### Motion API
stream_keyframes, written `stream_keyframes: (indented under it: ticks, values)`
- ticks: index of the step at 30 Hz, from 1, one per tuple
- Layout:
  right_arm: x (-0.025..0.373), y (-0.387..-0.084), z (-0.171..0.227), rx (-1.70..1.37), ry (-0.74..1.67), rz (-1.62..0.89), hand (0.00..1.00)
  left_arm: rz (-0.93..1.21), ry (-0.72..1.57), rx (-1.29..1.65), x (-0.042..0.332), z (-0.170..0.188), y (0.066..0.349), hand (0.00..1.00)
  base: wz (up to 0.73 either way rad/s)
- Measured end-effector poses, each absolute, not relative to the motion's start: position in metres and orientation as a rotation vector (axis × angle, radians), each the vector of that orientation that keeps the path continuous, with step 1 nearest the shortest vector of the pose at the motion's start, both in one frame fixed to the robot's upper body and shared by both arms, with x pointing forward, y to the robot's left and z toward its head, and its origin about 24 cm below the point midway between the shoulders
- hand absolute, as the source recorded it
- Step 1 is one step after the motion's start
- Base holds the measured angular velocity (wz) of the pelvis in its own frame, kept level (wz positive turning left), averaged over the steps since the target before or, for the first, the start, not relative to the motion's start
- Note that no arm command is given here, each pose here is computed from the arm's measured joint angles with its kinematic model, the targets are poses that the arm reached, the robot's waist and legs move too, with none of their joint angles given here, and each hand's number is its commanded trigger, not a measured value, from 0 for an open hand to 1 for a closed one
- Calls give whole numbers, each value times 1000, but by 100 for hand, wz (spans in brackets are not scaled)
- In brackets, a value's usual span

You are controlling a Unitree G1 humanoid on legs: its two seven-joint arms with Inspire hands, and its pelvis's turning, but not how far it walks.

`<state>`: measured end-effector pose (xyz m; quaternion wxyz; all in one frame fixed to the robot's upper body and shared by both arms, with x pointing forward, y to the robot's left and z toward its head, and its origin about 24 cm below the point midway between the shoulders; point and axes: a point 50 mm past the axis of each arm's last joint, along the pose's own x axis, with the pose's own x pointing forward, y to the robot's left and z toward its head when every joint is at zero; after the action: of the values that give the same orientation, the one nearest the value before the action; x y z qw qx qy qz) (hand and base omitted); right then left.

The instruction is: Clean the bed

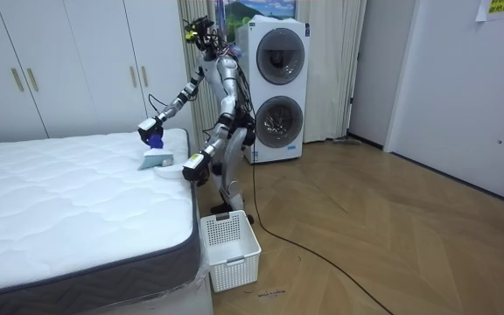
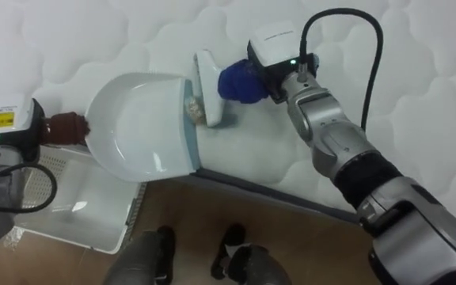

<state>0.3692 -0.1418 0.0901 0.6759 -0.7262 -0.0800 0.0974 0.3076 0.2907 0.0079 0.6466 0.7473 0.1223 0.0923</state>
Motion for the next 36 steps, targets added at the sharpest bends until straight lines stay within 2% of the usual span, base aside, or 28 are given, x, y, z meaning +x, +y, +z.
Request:
stream_keyframes:
  ticks: [7, 14, 21, 27, 36]
  values:
    - [369, -145, 86, -1462, -78, 263, 100, 199, 281, 1698, 307, 5, 287, 100, 5]
    - [365, -122, 80, -1168, -64, 388, 100, 187, 290, 1691, 306, 1, 284, 100, 3]
    - [361, -115, 76, -1108, -77, 446, 100, 169, 283, 1676, 306, -3, 279, 100, 0]
    - [356, -121, 65, -1094, -41, 457, 100, 157, 274, 1692, 307, -3, 277, 100, 0]
    - [360, -145, 65, -1003, 28, 387, 100, 152, 272, 1706, 307, -4, 276, 100, 3]
